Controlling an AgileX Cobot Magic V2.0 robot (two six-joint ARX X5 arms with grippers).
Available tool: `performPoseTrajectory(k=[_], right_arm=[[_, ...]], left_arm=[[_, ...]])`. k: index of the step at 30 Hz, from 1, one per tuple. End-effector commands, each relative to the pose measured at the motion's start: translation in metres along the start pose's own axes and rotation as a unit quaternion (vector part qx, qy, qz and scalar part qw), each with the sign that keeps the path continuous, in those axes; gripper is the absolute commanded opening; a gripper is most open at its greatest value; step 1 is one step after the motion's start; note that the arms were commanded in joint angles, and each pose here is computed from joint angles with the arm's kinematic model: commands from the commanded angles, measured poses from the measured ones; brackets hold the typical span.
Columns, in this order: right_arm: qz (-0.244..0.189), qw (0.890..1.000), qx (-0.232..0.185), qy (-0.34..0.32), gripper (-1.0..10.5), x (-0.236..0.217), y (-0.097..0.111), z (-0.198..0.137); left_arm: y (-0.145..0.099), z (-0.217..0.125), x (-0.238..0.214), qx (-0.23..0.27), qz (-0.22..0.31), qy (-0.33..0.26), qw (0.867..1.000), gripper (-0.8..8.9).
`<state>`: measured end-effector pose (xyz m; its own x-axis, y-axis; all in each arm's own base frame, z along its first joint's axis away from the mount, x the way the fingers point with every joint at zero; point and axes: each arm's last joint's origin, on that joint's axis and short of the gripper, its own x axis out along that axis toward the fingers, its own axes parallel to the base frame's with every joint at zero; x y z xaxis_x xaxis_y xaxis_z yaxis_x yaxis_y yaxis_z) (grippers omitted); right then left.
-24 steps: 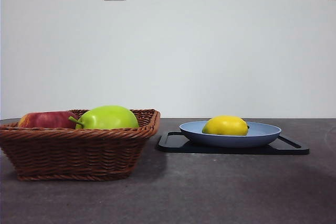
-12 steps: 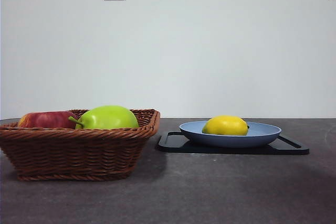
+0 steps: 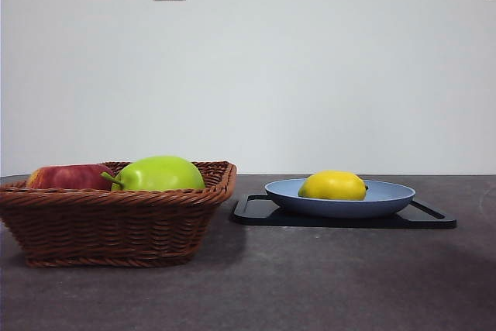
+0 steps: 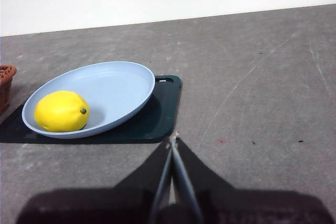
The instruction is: Take the lemon from the basket,put the lemon in the plate,hand out the plate
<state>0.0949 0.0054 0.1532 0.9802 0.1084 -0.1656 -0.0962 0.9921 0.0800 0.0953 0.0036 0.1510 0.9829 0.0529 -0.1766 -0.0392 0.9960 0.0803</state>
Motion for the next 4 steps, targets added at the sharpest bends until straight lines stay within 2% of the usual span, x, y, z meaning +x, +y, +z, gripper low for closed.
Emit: performPoseTrajectory(k=[1, 4], right_arm=[[-0.002, 1.000, 0.006, 0.002, 0.0, 0.0009, -0.0003, -0.0031], [-0.002, 1.000, 0.006, 0.002, 0.0, 0.0009, -0.0003, -0.0031]], left_arm=[[0.0003, -0.0010, -0.0002, -0.002, 0.001, 0.004, 1.000, 0.08], [0.0003, -0.0010, -0.0002, -0.002, 0.002, 0.004, 1.000, 0.08]])
